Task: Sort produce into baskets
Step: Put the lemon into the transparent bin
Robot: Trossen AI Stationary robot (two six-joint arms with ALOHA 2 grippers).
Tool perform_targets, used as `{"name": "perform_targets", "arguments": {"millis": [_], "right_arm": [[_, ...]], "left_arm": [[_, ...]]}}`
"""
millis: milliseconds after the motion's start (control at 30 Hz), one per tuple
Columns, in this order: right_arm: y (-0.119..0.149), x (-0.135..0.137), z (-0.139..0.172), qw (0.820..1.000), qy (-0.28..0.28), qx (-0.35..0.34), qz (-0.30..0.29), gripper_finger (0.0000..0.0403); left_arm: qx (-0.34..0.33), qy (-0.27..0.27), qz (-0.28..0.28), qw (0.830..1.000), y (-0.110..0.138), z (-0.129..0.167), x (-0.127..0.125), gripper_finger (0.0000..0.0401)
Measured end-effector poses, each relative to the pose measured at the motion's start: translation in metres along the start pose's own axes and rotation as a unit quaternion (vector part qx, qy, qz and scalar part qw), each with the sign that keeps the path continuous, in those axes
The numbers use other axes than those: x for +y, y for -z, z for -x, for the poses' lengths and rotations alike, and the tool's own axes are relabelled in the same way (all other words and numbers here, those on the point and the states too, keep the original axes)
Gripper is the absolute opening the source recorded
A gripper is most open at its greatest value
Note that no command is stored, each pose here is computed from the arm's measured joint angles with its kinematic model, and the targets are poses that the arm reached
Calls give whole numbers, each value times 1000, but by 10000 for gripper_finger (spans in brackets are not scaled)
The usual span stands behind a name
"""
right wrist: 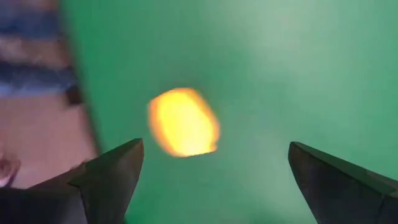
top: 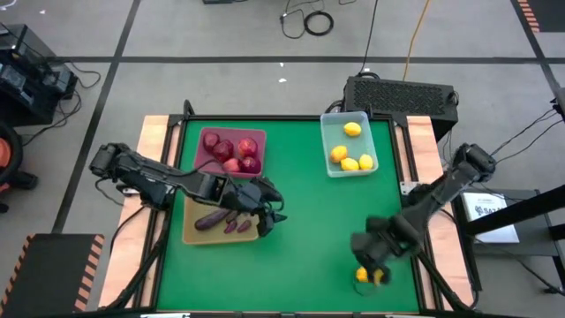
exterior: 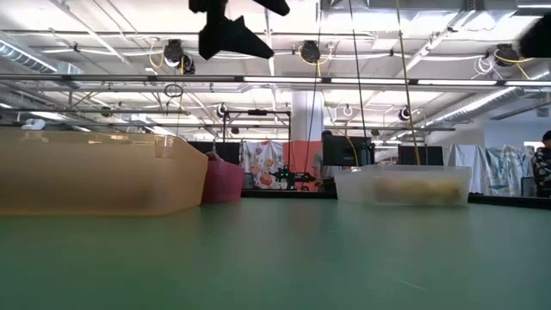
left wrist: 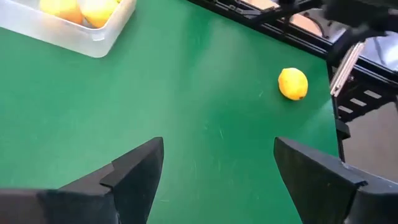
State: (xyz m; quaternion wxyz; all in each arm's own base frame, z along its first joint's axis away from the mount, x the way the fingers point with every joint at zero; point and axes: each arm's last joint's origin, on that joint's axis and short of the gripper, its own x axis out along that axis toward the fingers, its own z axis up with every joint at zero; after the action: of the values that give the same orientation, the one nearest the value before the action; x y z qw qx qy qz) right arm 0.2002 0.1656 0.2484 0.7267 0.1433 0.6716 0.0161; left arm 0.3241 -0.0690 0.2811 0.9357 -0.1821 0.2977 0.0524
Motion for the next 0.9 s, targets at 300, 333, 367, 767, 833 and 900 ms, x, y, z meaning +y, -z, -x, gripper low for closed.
{"name": "perform_targets", "arguments": {"millis": [300, 333, 367, 767, 833, 900], "right_arm": [[42, 39, -27, 973, -36, -61, 218, 389], [41, 40, -28, 972, -25, -69, 225, 389], [41, 39, -30, 971, -14, -74, 227, 389], [38, 43, -66, 960, 50, -40, 272, 389], [37, 44, -76, 958, 63, -29, 277, 389], [36, 43, -86, 957, 76, -16, 280, 389]], "left_arm": [[-13, 19, 15, 1000, -17, -4, 24, 310], [-18, 20, 17, 999, -19, -4, 25, 310], [-23, 22, 18, 999, -21, -4, 26, 310], [-31, 29, 19, 999, -20, -4, 21, 310], [-33, 28, 20, 999, -20, -4, 20, 310], [-36, 29, 21, 999, -21, -4, 20, 310]]}}
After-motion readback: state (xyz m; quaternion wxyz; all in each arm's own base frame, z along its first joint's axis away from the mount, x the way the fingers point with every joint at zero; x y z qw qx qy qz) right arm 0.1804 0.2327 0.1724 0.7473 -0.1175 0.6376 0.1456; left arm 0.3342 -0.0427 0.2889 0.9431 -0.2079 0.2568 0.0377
